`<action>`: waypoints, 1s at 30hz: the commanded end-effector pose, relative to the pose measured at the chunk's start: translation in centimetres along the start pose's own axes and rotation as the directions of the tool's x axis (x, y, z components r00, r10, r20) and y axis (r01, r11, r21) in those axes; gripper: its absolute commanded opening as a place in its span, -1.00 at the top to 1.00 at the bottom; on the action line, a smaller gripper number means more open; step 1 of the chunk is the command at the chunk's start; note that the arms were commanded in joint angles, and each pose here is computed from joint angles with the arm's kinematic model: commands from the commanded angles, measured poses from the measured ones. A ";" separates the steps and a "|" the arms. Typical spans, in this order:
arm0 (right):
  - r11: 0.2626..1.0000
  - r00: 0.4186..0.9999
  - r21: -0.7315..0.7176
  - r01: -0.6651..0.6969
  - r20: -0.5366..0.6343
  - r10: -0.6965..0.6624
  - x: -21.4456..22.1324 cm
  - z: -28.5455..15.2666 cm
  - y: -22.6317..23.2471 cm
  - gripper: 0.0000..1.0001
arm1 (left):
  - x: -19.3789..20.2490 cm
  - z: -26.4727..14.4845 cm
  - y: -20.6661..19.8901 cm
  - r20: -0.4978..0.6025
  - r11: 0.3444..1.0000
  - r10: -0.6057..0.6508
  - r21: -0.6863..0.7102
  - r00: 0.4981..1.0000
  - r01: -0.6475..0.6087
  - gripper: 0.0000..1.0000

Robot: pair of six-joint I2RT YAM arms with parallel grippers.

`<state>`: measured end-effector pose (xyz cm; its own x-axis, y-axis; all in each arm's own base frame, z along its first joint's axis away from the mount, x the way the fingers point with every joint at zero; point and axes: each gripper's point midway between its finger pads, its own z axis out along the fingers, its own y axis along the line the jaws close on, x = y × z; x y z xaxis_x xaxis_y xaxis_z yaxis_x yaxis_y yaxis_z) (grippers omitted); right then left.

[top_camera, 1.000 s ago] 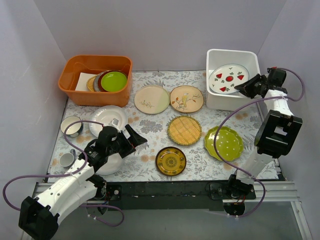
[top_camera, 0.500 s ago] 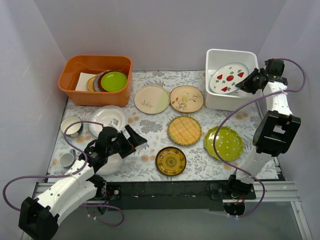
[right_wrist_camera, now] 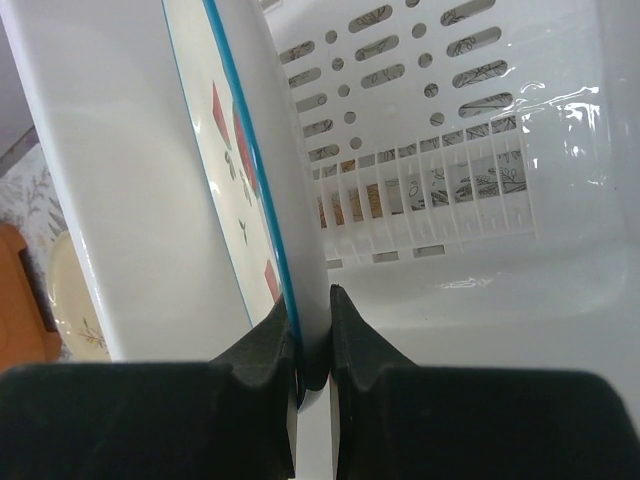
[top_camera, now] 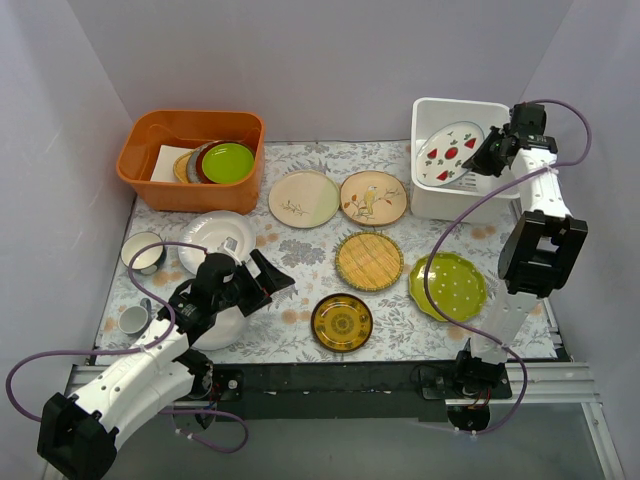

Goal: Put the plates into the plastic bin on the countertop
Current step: Place the plate in the plastic bin.

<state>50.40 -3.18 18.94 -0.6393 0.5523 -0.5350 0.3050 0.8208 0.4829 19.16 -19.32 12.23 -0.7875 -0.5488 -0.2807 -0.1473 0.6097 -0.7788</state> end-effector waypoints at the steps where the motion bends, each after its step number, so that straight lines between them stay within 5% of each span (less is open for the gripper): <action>1: 0.995 0.988 -0.048 0.088 0.133 -0.081 -4.0 -1.2 3.4 0.93 | 0.1 0.1 0.1 -0.002 1.000 0.001 0.002 1.000 -0.001 -0.97; 16: 0.991 0.986 -0.004 0.137 0.096 -0.136 -3.3 1.0 3.2 0.88 | 0.4 0.4 0.5 -0.012 1.000 -0.009 0.000 1.000 0.009 -0.96; 30: 0.991 0.991 -0.014 0.130 -0.002 -0.130 -1.0 2.6 2.2 0.42 | 0.4 0.4 0.7 -0.010 1.000 -0.010 -0.002 1.000 0.010 -0.96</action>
<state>51.81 -1.94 15.93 -0.7164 0.4555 -0.5284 0.2737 0.8802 0.3878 19.11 -19.37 11.39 -0.7913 -0.5503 -0.2666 -0.1631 0.6102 -0.7753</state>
